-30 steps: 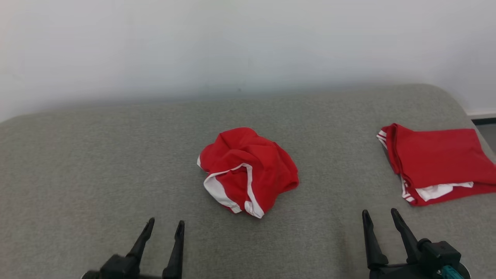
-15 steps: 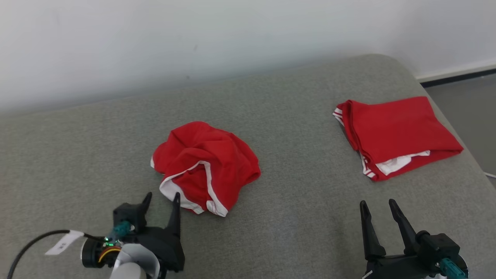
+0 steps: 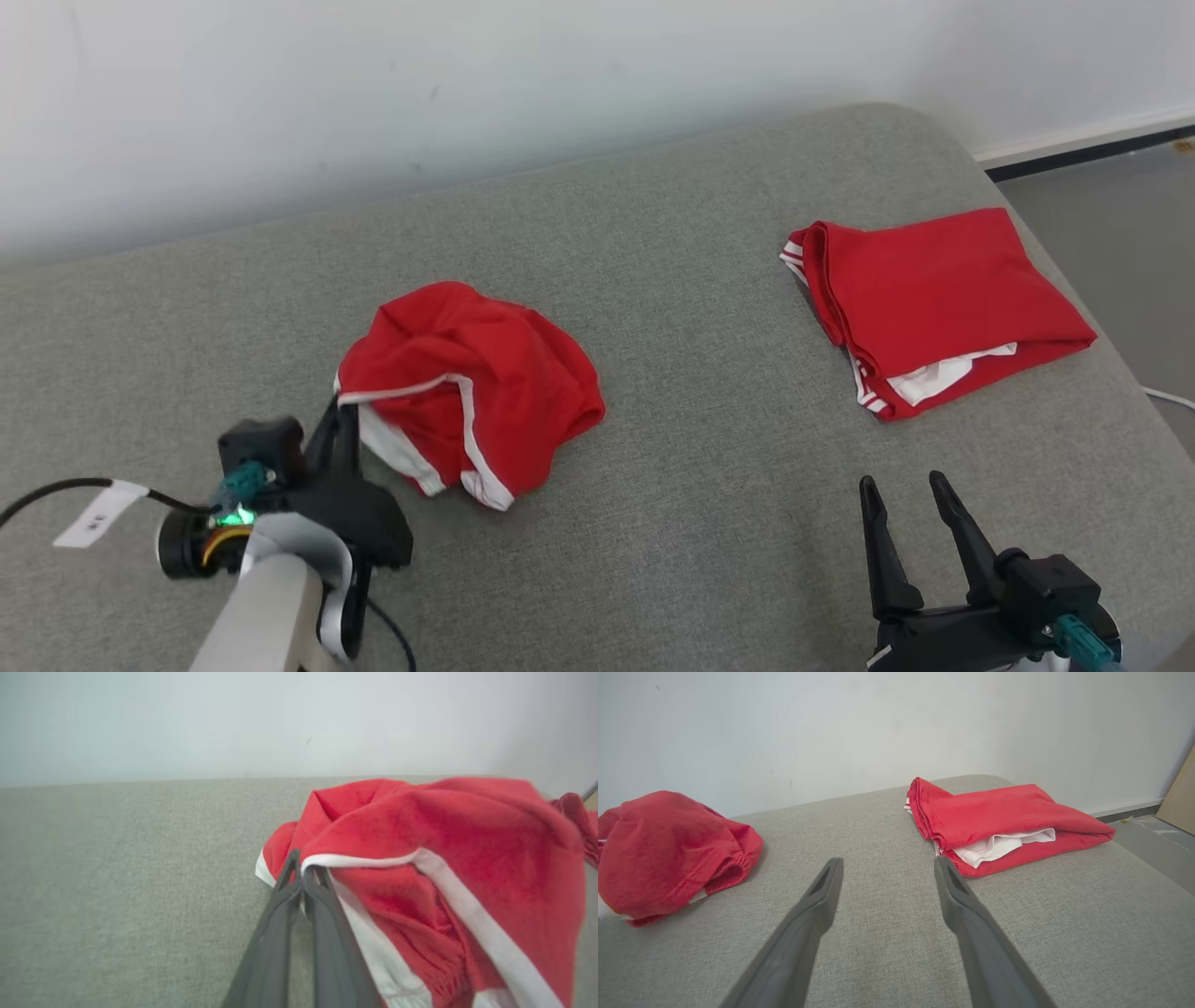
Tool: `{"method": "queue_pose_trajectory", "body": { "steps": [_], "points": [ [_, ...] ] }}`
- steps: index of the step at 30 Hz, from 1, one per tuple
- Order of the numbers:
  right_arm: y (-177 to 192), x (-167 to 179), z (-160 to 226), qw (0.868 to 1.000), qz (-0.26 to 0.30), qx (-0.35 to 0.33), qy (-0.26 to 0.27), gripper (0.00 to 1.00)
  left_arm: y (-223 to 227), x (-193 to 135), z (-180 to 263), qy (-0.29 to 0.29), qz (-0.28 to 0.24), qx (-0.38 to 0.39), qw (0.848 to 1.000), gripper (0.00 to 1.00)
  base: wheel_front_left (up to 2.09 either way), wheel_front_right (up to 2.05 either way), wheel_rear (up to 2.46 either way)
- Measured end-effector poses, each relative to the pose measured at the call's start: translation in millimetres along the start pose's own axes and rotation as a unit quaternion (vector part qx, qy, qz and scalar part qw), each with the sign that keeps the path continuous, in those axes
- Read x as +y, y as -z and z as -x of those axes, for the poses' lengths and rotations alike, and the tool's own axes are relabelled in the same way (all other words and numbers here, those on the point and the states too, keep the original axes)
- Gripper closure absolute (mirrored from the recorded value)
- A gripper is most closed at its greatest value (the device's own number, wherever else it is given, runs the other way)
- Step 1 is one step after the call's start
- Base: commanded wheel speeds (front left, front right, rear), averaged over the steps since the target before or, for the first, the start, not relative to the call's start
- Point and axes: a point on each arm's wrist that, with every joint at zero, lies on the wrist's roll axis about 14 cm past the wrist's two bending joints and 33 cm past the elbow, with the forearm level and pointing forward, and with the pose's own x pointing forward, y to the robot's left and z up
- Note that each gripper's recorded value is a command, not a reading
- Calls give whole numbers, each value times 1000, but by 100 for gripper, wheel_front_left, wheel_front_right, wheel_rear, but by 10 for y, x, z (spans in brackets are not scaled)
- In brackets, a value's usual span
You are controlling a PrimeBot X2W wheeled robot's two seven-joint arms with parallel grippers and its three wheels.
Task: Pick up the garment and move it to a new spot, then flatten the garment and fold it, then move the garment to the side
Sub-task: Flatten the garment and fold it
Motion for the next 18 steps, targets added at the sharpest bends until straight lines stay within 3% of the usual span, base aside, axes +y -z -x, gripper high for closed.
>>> {"method": "queue_pose_trajectory", "body": {
  "steps": [2,7,11,18],
  "points": [
    [-11,16,-2,1000,0,-2,-3,0,-236,-9,-25,1,4,-45,999,100,0,0,0],
    [-42,72,-18,1000,2,-4,-13,0,-1243,-177,32,24,-7,-199,980,100,0,0,0],
    [-71,171,-27,1000,1,-8,-28,0,-1939,-467,251,64,-45,-298,951,100,0,0,0],
    [-126,305,-1,999,-3,-16,-49,0,-2750,-1055,685,122,-136,-388,903,100,0,0,0]
  ]
}}
